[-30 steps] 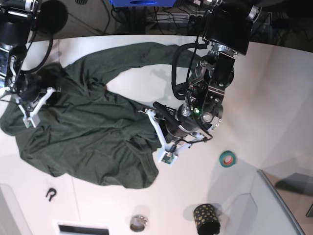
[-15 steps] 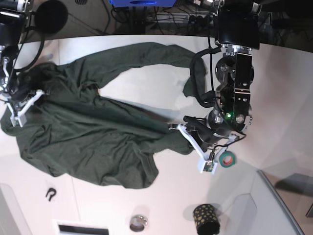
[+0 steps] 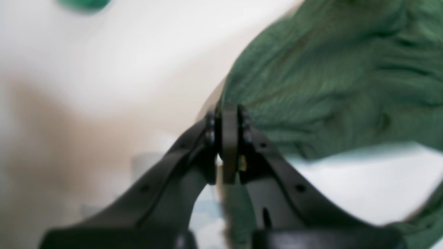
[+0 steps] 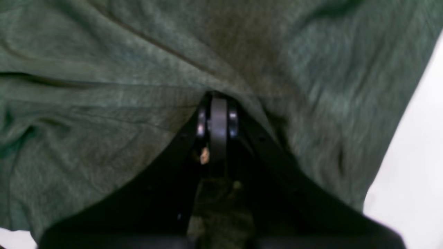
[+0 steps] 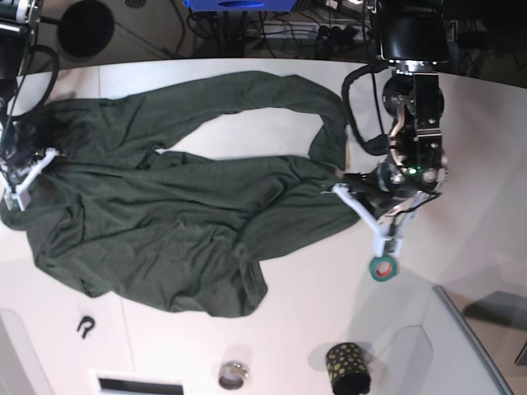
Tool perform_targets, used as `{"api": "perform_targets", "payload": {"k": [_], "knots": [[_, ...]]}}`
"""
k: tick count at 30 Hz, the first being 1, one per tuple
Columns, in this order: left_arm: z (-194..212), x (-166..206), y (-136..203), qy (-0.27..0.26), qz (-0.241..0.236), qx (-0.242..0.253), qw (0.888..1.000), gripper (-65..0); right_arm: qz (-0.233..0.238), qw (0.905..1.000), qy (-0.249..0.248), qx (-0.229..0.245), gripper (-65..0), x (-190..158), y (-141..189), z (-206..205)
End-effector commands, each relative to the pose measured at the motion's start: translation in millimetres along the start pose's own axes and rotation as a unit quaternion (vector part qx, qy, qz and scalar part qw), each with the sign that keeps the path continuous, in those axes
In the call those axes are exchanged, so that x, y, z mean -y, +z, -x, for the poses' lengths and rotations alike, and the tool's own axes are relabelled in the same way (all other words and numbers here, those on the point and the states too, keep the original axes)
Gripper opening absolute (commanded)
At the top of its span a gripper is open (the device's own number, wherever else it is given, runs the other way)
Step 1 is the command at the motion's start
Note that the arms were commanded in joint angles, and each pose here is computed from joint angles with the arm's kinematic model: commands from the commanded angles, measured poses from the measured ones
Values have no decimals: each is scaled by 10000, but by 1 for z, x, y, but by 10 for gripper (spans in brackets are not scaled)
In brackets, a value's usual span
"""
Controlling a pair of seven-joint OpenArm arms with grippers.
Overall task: Layout the t-shirt on the table in an organized manner, then fold the t-shirt properly
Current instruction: 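Pull the held shirt part with the left gripper away from the right gripper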
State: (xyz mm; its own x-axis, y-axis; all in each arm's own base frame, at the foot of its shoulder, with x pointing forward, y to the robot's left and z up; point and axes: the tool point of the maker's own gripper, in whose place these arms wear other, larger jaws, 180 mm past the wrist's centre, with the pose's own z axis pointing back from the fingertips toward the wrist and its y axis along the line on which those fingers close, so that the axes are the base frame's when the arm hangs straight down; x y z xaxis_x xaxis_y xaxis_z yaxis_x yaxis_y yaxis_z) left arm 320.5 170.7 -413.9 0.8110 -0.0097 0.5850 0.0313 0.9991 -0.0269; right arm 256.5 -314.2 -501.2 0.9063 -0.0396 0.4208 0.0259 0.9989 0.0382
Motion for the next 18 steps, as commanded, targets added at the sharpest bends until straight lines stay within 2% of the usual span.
{"api": "perform_targets", "payload": {"k": [1, 3, 13, 18], "knots": [[-15, -9, 4, 97, -88, 235, 9996, -650, 216, 9987, 106, -454, -650, 11, 1, 19], [-6, -18, 4, 193, -172, 153, 9995, -650, 201, 9988, 109, -429, -650, 10, 1, 16], [20, -18, 4, 223, -189, -75, 9995, -650, 176, 9988, 112, -432, -650, 8, 1, 15], [51, -19, 6, 245, -221, -189, 9993, -650, 169, 9987, 109, -463, -650, 7, 0, 18]]}}
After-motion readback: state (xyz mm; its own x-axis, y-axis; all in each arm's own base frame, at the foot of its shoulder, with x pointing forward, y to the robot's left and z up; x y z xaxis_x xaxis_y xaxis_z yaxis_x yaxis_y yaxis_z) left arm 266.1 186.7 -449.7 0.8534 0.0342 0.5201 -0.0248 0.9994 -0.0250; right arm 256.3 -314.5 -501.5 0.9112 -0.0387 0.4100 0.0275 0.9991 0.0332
